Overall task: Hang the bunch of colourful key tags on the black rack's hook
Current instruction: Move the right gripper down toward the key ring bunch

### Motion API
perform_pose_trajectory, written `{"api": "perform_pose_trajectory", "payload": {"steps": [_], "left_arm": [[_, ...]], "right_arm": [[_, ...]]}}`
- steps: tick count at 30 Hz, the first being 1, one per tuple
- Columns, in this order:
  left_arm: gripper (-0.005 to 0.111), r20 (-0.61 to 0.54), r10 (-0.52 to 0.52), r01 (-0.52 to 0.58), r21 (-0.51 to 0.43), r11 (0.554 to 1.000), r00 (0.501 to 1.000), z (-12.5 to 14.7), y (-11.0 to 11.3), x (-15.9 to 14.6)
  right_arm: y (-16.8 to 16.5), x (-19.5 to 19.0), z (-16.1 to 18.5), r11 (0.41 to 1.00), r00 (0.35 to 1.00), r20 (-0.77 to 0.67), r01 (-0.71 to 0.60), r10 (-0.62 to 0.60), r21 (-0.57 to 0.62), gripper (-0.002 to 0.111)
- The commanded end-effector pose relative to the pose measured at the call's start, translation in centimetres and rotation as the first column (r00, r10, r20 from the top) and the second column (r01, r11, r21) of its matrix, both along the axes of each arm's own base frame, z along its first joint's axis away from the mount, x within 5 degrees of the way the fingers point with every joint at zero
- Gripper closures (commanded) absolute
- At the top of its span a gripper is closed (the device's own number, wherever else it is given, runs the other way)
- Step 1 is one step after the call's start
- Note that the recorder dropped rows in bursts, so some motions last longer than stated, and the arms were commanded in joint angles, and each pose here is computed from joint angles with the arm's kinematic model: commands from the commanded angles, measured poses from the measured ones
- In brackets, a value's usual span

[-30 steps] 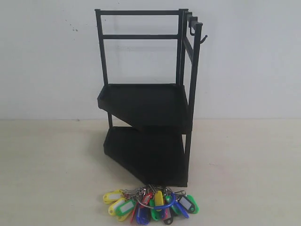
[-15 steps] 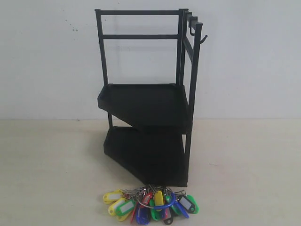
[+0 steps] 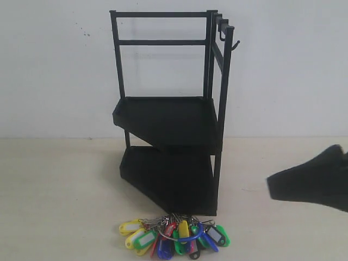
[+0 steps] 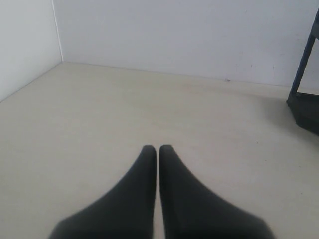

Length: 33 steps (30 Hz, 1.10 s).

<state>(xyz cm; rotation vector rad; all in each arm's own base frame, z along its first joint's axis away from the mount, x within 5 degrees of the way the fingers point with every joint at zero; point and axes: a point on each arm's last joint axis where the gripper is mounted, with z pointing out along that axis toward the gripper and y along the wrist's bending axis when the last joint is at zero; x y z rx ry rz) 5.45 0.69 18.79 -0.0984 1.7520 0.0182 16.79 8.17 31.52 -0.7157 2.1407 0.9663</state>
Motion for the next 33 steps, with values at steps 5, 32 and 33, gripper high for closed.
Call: {"api": "perform_pose_trajectory", "payload": {"steps": [5, 32, 33], "left_arm": [[0.102, 0.005, -0.004, 0.004, -0.005, 1.000, 1.000, 0.1, 0.0, 0.0], [0.102, 0.005, -0.004, 0.004, -0.005, 1.000, 1.000, 0.1, 0.0, 0.0], [0.102, 0.005, -0.004, 0.004, -0.005, 1.000, 1.000, 0.1, 0.0, 0.0]], "right_arm": [[6.2, 2.8, -3.5, 0.982, 0.977, 0.163, -0.113, 0.137, -0.150, 0.107], [11.5, 7.3, -17.0, 0.620, 0.755, 0.257, -0.240, 0.603, -0.747, 0.054], [11.5, 7.3, -17.1, 0.614, 0.752, 0.266, -0.224, 0.603, -0.757, 0.054]]}}
